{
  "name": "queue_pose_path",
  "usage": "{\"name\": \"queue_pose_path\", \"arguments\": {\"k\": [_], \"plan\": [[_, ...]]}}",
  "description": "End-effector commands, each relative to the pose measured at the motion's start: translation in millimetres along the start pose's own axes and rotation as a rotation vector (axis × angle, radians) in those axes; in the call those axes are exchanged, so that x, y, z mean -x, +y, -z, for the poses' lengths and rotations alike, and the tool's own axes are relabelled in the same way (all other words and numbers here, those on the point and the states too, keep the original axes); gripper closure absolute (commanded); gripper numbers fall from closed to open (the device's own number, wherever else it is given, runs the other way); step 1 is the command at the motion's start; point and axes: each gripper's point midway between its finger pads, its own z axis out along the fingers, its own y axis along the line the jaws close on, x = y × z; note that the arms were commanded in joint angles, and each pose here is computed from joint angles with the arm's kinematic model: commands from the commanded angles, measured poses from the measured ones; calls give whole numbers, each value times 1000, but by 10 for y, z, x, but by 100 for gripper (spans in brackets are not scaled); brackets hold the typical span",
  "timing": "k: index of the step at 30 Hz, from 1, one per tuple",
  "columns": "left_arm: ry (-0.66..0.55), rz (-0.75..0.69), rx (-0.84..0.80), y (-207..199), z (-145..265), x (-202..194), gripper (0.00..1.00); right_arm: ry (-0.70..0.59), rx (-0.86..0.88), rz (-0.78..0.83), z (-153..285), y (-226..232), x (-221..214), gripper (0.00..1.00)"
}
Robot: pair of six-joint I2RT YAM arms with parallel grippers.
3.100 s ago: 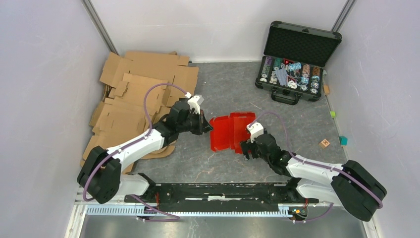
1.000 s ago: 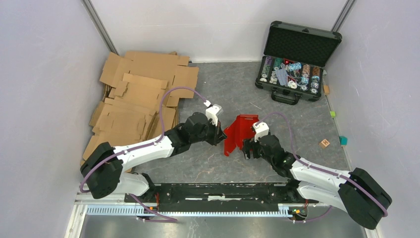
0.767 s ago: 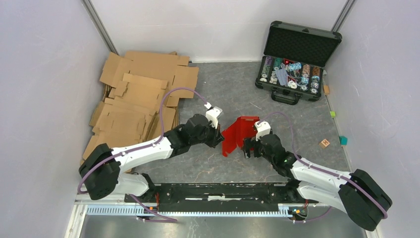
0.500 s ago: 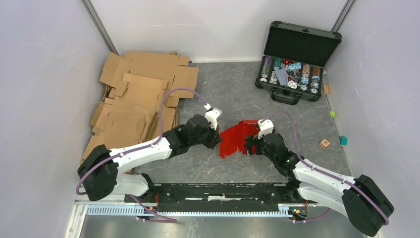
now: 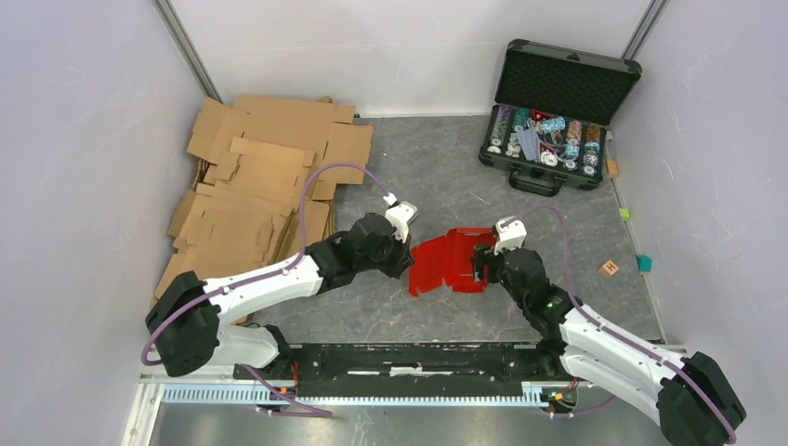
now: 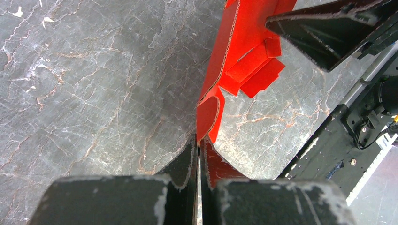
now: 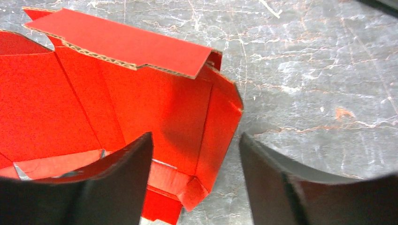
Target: Fold the paper box
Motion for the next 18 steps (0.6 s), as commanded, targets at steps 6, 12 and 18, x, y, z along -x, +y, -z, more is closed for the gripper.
{"name": "queue_pose_path", "arguments": {"k": [6, 12, 18], "plan": [[-60, -43, -3, -56, 110, 240, 97, -19, -41, 17, 12, -73, 104, 58], [-85, 35, -47, -165, 120, 292, 98, -15, -6, -9, -9, 7, 106, 77], [-117, 116, -165, -404, 144, 388, 98, -47, 23, -87, -51, 102, 193, 84]]}}
